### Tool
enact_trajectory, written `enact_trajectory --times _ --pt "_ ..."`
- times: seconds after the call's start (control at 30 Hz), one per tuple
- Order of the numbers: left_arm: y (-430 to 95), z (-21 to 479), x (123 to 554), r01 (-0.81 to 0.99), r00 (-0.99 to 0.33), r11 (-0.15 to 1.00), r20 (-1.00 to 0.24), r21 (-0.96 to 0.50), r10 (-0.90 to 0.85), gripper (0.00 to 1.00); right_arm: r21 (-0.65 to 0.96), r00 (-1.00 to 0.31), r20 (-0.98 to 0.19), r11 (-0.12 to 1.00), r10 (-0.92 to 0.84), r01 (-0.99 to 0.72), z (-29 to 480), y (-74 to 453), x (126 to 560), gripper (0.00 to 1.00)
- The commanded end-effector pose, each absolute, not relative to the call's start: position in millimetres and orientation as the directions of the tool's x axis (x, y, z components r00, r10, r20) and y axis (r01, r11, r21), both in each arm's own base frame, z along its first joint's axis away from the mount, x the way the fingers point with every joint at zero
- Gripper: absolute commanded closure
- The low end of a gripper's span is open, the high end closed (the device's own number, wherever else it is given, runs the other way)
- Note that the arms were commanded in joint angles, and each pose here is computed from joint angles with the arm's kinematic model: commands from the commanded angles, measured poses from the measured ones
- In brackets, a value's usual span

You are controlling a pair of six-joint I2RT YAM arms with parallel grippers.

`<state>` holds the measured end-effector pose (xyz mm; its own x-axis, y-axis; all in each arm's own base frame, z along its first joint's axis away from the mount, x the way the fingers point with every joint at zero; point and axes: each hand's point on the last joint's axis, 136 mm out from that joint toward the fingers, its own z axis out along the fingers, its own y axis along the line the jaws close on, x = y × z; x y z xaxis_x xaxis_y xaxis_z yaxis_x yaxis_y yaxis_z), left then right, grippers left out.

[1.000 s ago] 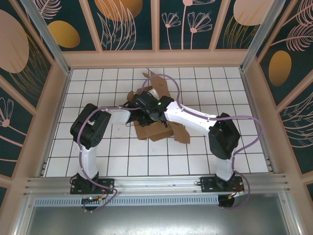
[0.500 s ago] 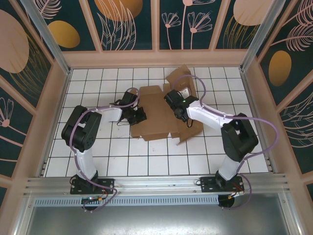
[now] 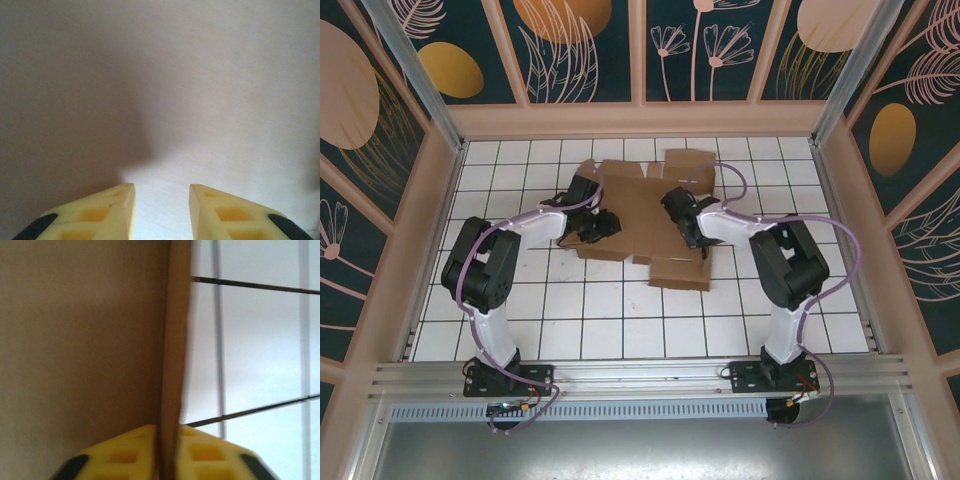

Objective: Fold the paper box

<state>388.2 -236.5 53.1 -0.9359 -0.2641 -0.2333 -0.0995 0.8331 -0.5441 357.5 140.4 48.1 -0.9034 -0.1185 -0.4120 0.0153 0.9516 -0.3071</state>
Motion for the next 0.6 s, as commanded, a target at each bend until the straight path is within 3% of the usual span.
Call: enact_trajectory --times 0.0,0.1,0.23,0.43,0.57 --pt "-230.4 83.8 395.5 -0.051 -0.921 0.864 -0.310 -0.501 -0.234 0.60 0.012 -0.911 -0.413 1.000 0.023 0.020 67.1 179.0 342.0 0.65" --pt "-228.1 89.9 399.0 -0.035 -0.915 0.875 -0.336 -0.483 -0.222 0.59 0.078 -0.878 -0.475 0.997 0.058 0.023 98.3 170.4 342.0 0.42" --pt "-234.2 80.8 395.2 -0.032 -0.930 0.869 -0.303 -0.494 -0.207 0.60 0.131 -0.855 -0.503 0.989 0.126 0.069 121.5 143.0 353.3 0.37" --pt "-228.0 68.7 407.2 -0.042 -0.930 0.905 -0.313 -0.424 -0.191 0.69 0.234 -0.885 -0.447 0.972 0.126 0.021 117.3 168.4 364.1 0.44" --pt "-214.6 56.1 423.2 -0.084 -0.930 0.923 -0.303 -0.374 -0.208 0.82 0.227 -0.903 -0.428 0.972 0.047 -0.057 108.3 207.4 357.7 0.65"
